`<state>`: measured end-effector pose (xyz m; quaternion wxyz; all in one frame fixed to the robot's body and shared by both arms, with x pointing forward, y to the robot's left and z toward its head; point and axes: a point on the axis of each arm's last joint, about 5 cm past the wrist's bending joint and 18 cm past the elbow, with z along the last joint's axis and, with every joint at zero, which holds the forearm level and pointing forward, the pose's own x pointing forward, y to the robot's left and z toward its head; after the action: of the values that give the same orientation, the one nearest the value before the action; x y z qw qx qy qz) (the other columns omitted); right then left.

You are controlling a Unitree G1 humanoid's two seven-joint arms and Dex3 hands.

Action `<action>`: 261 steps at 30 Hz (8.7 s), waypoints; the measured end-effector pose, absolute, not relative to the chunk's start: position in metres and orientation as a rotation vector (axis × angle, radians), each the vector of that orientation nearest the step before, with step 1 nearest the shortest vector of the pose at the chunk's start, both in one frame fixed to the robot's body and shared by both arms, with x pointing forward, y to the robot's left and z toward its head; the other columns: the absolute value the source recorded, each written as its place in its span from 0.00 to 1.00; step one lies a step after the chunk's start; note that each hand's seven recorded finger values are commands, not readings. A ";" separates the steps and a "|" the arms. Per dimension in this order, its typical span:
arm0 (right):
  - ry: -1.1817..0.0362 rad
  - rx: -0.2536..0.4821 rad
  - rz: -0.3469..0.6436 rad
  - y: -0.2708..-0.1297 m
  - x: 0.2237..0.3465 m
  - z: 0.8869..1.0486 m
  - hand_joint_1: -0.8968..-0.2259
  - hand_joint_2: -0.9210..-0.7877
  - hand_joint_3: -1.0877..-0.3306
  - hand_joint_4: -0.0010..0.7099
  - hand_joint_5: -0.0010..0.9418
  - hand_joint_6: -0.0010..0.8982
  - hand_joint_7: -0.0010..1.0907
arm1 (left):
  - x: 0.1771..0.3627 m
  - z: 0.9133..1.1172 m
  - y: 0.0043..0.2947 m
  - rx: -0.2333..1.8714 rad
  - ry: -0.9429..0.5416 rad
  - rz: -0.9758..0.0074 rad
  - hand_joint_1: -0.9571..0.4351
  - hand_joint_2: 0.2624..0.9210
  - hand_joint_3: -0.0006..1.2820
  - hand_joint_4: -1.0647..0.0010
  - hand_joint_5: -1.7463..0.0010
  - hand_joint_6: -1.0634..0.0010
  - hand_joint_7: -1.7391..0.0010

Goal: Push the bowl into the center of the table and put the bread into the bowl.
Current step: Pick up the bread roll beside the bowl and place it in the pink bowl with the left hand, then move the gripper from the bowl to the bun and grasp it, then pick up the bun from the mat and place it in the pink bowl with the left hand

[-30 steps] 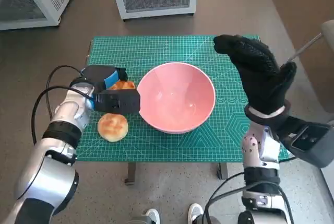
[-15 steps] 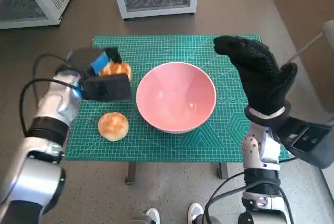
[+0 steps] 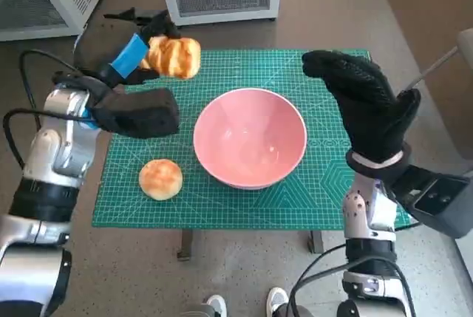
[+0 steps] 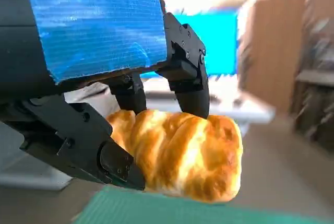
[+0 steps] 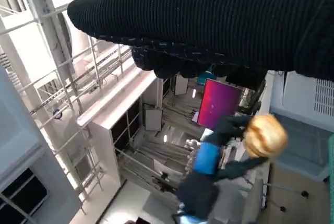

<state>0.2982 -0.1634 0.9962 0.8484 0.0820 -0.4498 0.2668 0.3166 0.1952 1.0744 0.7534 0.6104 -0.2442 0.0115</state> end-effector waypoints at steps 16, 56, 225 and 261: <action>-0.938 0.175 0.569 -0.163 0.296 0.994 0.71 0.00 0.81 0.36 0.01 0.06 0.57 | 0.283 1.087 0.158 1.255 -0.735 -0.142 0.69 1.00 0.03 0.33 0.38 0.37 0.32; -0.934 0.190 0.562 -0.160 0.292 0.991 0.73 0.00 0.82 0.37 0.00 0.06 0.56 | 0.271 1.079 0.164 1.231 -0.493 -0.486 0.44 0.84 0.00 0.88 1.00 0.76 0.96; -0.896 0.161 0.569 -0.158 0.289 0.989 0.71 0.03 0.74 0.46 0.02 0.00 0.70 | 0.262 1.062 0.199 1.227 -0.490 -0.096 0.69 0.97 0.01 0.23 0.41 0.34 0.37; -0.878 0.160 0.555 -0.166 0.284 0.986 0.66 0.00 0.79 0.47 0.02 0.04 0.68 | 0.325 1.033 0.125 1.218 -0.462 -0.426 0.52 0.99 0.04 0.55 0.90 0.59 0.75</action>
<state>0.2838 -0.1662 0.9864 0.8651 0.0764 -0.4190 0.2648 0.3250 0.1250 1.0332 0.7742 0.5625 -0.2134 -0.1965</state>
